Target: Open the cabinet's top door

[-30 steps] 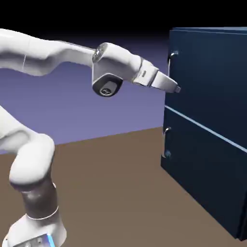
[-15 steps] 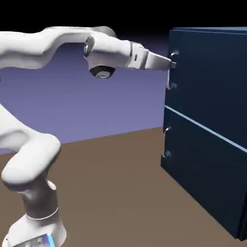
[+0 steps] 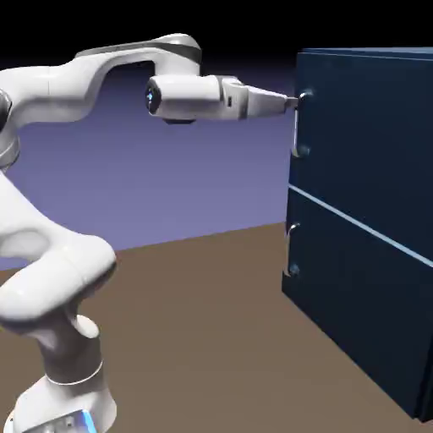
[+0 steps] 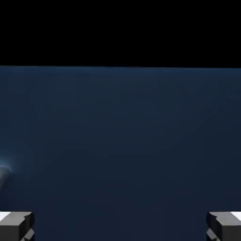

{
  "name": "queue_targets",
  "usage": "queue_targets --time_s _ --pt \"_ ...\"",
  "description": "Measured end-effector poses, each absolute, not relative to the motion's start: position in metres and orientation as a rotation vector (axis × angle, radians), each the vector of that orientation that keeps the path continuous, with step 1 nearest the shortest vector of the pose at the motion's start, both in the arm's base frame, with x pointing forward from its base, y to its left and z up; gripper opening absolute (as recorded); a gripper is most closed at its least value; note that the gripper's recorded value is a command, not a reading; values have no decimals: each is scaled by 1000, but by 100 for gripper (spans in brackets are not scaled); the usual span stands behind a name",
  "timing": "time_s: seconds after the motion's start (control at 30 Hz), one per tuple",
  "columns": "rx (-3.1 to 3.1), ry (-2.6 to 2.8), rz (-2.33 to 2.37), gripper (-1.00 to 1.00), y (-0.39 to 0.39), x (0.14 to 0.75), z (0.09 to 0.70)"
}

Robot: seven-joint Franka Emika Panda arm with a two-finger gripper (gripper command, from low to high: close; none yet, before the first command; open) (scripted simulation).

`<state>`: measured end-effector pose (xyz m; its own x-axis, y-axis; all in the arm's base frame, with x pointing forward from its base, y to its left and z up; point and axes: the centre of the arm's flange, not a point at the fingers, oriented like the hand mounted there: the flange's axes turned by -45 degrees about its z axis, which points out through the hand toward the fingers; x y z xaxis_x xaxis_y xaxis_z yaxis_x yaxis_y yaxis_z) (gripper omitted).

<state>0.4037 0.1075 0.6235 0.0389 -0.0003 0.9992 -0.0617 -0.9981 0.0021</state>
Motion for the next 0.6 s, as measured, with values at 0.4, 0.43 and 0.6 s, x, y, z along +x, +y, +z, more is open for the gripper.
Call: queue_targets --time_s 0.4,0.43,0.6 --pt "2196 -42 2200 0 176 443 566" --pt "2197 -41 2201 0 182 447 560" --pt "2202 -39 2202 0 199 469 540"
